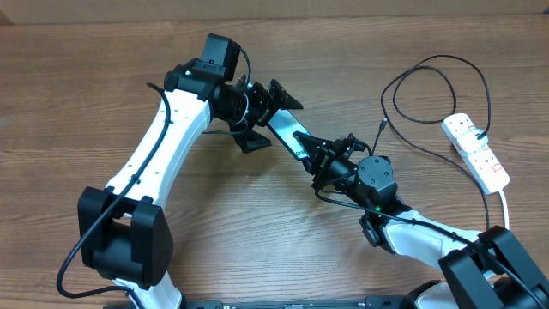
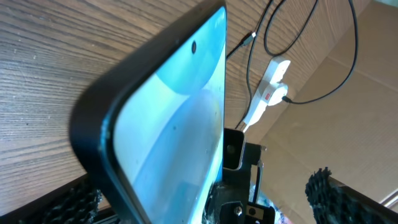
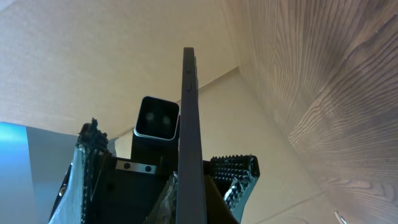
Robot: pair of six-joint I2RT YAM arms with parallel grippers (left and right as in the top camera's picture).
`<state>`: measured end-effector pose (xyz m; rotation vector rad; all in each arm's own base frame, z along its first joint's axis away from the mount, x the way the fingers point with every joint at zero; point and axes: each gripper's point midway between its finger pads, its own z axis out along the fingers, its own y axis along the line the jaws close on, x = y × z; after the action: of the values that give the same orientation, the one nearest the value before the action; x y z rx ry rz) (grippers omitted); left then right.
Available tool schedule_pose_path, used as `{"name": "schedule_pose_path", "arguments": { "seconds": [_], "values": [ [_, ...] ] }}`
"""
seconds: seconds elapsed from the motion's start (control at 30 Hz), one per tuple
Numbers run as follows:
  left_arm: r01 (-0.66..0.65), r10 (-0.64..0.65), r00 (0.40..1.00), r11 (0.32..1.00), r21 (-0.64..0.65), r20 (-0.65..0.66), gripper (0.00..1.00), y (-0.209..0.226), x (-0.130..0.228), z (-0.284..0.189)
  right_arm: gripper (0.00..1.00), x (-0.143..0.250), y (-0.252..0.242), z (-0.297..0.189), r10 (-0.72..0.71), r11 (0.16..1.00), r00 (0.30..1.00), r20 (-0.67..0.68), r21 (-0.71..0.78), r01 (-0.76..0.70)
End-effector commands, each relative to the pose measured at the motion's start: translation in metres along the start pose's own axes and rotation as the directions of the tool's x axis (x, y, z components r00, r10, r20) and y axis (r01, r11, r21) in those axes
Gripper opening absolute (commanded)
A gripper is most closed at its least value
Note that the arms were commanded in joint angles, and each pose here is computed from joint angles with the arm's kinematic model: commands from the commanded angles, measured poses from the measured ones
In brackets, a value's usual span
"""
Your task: Plug charger to phone and switch on socket
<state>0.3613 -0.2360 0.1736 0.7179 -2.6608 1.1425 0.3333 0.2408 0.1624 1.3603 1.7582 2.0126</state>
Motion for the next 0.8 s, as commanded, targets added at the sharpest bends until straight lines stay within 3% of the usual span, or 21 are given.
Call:
{"name": "schedule_pose_path", "arguments": {
  "seconds": [0.0, 0.1, 0.43, 0.77],
  "values": [
    [-0.003, 0.003, 1.0, 1.0, 0.005, -0.018, 0.96, -0.002, 0.008, 0.0, 0.04, 0.009, 0.013, 0.003, 0.123, 0.992, 0.992, -0.033, -0.029, -0.124],
    [-0.004, 0.004, 1.0, 1.0, 0.005, -0.018, 0.82, -0.002, 0.008, 0.001, 0.04, 0.009, 0.013, 0.003, 0.124, 0.992, 0.992, -0.033, -0.028, -0.125],
    [0.052, -0.052, 0.999, 0.998, -0.018, 0.013, 0.56, -0.001, 0.006, 0.005, 0.04, 0.002, 0.015, 0.003, 0.127, 0.991, 0.992, 0.007, -0.052, -0.127],
    [0.029, -0.03, 0.999, 1.0, 0.006, 0.037, 0.51, -0.007, 0.0, 0.005, 0.04, 0.01, 0.03, 0.002, 0.106, 0.988, 0.994, -0.029, -0.108, -0.109]
  ]
}}
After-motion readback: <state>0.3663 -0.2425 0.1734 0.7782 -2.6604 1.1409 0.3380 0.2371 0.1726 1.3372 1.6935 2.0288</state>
